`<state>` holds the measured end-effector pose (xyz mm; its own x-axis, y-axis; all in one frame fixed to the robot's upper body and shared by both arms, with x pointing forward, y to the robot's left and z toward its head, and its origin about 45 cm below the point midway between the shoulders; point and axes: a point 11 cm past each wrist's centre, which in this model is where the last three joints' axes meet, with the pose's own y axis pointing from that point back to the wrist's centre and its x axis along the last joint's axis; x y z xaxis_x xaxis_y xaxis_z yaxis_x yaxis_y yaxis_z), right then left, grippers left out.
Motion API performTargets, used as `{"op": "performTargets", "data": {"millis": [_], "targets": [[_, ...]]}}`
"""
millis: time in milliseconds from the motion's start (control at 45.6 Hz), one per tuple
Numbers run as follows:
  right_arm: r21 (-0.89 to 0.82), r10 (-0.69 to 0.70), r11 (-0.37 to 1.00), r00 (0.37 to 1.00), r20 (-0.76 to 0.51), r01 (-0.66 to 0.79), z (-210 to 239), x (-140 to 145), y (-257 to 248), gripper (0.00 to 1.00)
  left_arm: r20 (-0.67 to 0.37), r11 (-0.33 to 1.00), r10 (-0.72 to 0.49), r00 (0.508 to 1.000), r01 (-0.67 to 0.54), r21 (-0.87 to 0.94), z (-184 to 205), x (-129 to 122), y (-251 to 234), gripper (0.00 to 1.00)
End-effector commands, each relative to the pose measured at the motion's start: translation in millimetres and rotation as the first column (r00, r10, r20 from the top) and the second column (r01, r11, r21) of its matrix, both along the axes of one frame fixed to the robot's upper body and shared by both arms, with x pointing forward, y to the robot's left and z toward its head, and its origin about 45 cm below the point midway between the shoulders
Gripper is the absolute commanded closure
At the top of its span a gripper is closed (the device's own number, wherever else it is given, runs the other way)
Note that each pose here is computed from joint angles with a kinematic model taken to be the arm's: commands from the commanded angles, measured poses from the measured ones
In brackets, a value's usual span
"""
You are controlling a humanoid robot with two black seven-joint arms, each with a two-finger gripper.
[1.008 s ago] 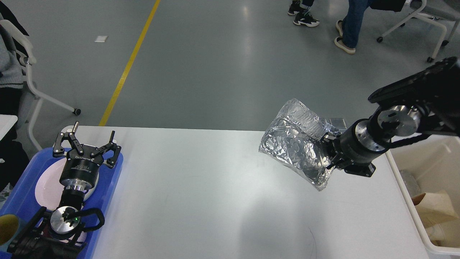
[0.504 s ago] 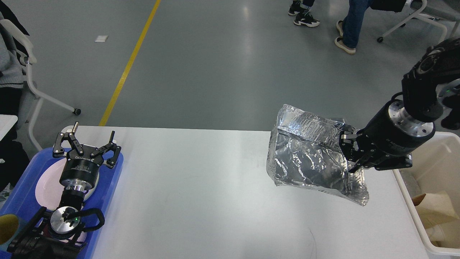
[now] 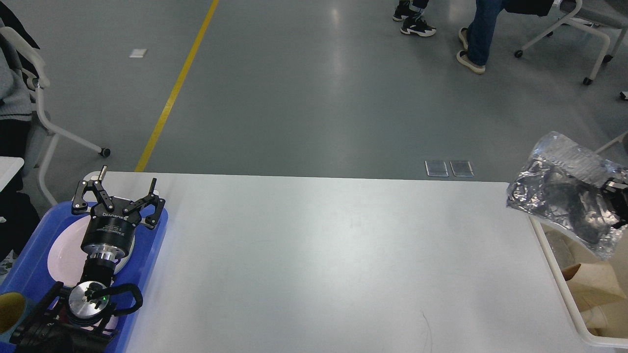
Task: Tidy desktop
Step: 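Lower the foil package into the bin and open the right gripper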
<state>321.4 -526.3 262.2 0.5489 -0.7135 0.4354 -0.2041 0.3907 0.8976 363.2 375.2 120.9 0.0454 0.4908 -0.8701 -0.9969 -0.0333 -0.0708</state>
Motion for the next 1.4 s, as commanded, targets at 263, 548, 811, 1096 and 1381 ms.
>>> {"op": "performTargets", "data": {"millis": [263, 548, 811, 1096, 1381], "targets": [[-0.291, -0.054, 0.952, 0.986, 0.155, 0.098, -121, -22, -88, 1.0, -0.001, 1.0, 0.0, 1.0, 0.0, 0.001, 0, 0, 0, 0.04], [-0.494, 0.031, 0.867, 0.98, 0.197, 0.071, -178, -64, -82, 1.0, 0.0, 1.0, 0.0, 1.0, 0.0, 0.0, 0, 0, 0, 0.04], [-0.509, 0.022, 0.857, 0.983, 0.181, 0.074, -194, -87, -82, 1.0, 0.0, 1.0, 0.0, 1.0, 0.0, 0.0, 0, 0, 0, 0.04], [-0.481, 0.026, 0.876, 0.989, 0.144, 0.047, -217, -98, -65, 1.0, -0.001, 1.0, 0.001, 1.0, -0.001, 0.0, 0, 0, 0, 0.04], [-0.52, 0.044, 0.852, 0.984, 0.173, 0.053, -212, -95, -68, 0.0, 0.0, 1.0, 0.0, 1.0, 0.0, 0.0, 0, 0, 0, 0.04]]}}
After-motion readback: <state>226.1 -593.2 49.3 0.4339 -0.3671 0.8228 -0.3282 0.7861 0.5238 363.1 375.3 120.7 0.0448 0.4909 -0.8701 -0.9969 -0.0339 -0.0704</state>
